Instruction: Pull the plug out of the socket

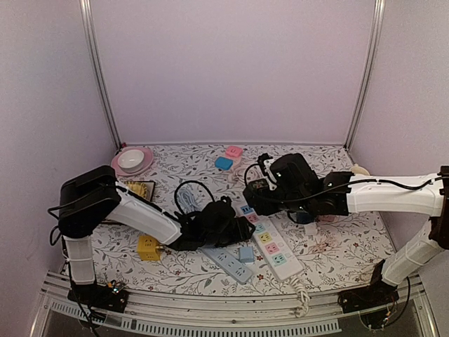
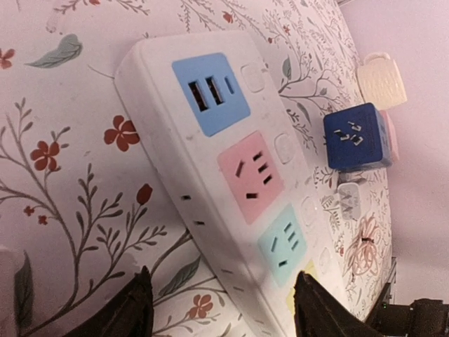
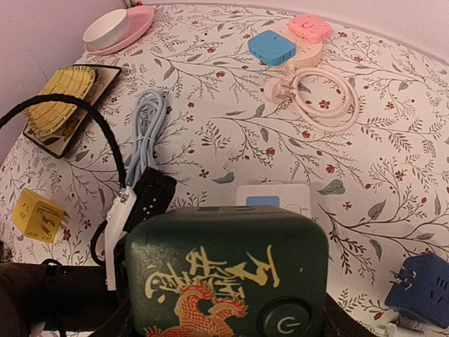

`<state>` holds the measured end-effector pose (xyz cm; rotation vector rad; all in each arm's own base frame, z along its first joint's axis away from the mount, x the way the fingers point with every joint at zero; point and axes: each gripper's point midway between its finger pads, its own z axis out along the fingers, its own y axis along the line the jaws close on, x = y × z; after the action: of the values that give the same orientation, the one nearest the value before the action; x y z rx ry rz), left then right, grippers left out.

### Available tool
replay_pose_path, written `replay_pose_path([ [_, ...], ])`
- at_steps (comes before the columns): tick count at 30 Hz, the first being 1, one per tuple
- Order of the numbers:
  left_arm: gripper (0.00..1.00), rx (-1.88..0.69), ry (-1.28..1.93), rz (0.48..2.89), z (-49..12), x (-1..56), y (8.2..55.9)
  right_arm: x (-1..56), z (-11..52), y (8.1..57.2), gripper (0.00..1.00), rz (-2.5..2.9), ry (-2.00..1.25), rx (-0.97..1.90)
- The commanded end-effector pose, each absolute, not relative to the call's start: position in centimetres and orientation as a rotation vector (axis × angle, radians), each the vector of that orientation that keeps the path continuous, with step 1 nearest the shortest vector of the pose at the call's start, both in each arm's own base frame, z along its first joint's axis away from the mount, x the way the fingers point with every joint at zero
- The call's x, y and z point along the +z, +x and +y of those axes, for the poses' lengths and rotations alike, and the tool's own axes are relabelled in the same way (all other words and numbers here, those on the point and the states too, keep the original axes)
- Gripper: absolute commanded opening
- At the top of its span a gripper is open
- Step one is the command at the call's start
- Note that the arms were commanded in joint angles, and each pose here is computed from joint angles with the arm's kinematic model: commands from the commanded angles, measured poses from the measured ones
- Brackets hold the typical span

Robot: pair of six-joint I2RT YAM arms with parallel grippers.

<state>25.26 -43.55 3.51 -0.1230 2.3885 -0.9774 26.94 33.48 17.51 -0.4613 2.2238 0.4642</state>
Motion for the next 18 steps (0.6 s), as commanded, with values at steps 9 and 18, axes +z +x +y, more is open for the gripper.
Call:
replay_pose_path([
  [9,0.7,-0.793,0.059,2.281,-41.0,9.9,25.6,17.4,26.7,33.4,0.34,2.265,-0.237,0.568],
  [18,0.71,-0.707,0.069,2.275,-36.6,10.0,29.0,14.5,21.4,38.4,0.37,2.275,-0.1,0.625],
])
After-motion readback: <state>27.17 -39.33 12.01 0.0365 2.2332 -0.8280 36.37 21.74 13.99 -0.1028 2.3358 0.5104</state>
